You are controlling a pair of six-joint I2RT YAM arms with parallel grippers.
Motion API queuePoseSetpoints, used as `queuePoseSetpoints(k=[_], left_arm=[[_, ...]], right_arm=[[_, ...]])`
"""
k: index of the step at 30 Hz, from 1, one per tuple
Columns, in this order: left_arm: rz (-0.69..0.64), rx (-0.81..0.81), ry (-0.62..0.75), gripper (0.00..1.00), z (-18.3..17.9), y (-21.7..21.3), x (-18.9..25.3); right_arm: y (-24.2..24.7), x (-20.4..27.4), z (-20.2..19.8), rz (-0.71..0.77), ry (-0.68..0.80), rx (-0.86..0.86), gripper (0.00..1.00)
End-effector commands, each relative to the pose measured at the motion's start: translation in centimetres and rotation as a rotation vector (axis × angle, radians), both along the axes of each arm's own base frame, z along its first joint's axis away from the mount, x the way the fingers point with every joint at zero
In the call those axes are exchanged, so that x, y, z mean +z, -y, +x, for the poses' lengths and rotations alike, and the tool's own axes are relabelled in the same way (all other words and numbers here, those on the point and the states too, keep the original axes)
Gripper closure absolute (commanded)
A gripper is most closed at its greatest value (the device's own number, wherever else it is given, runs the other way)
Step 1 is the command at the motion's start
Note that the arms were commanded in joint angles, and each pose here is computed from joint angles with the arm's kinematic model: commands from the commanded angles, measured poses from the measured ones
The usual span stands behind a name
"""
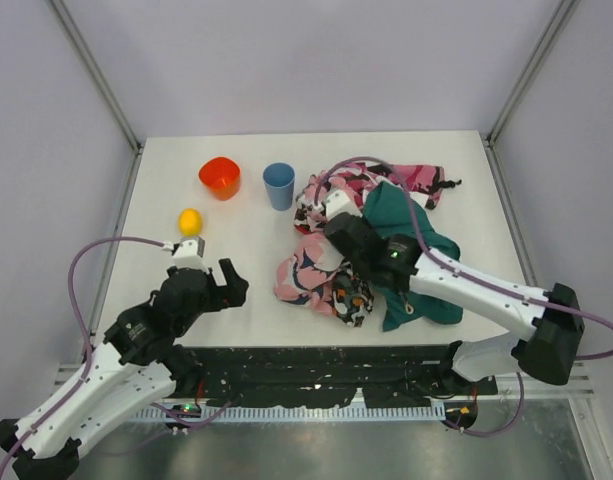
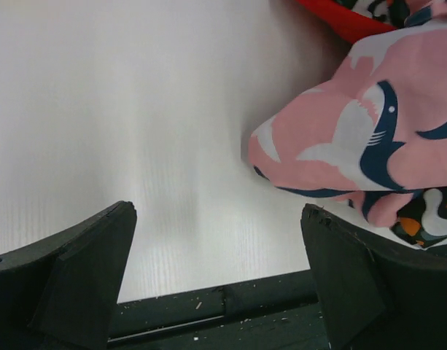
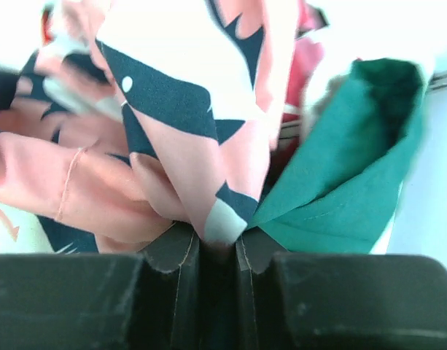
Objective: Pick out a specific cloth from the pile
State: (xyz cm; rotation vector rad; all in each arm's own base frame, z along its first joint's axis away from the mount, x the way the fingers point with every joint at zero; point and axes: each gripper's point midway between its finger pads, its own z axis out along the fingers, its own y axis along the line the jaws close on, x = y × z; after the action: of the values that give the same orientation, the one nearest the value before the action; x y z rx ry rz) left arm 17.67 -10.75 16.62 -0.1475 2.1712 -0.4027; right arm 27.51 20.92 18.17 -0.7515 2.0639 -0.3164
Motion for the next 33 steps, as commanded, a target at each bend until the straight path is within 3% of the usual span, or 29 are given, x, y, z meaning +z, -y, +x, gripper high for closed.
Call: queuePoseSetpoints(k=[1, 5, 10, 13, 17, 24, 33], left_arm=[[-0.088, -0.051, 0.053, 0.00, 1.3, 2.6, 1.0], [-0.097, -0.132, 0.048, 0.00, 1.6, 4.5, 1.1], [-0.086, -0.193, 0.006, 0.00, 2.1, 6.3, 0.5], [-0.104, -0.241, -0.006, 0.00, 2.3, 7.8, 0.3], [-0.111, -0.237, -0.029, 0.00, 3.5, 9.2, -0.6], [-0.117, -0.122, -0.121, 0.00, 7.5, 11.1, -3.5], [-0.165, -0.021, -0.289, 0.27, 14.9, 14.7, -8.6]], right_arm=[[1.8, 12.7, 3.5, 0.283, 0.293, -0.165, 0.95], [4.4, 15.0, 4.7, 0.315, 0.347, -0.218, 0.95], [9.0, 13.1, 7.5, 0.511, 0.262, -0.302, 0.95], [13.6, 11.6, 8.7, 0.561, 0.255, -0.450, 0.94], [16.1, 6.9, 9.4, 0.646, 0.126, -0.533, 0.95], [17.1, 0.3, 9.3, 0.614, -0.014, -0.591, 0.95], [17.1, -2.3, 8.9, 0.601, -0.074, -0.580, 0.95]])
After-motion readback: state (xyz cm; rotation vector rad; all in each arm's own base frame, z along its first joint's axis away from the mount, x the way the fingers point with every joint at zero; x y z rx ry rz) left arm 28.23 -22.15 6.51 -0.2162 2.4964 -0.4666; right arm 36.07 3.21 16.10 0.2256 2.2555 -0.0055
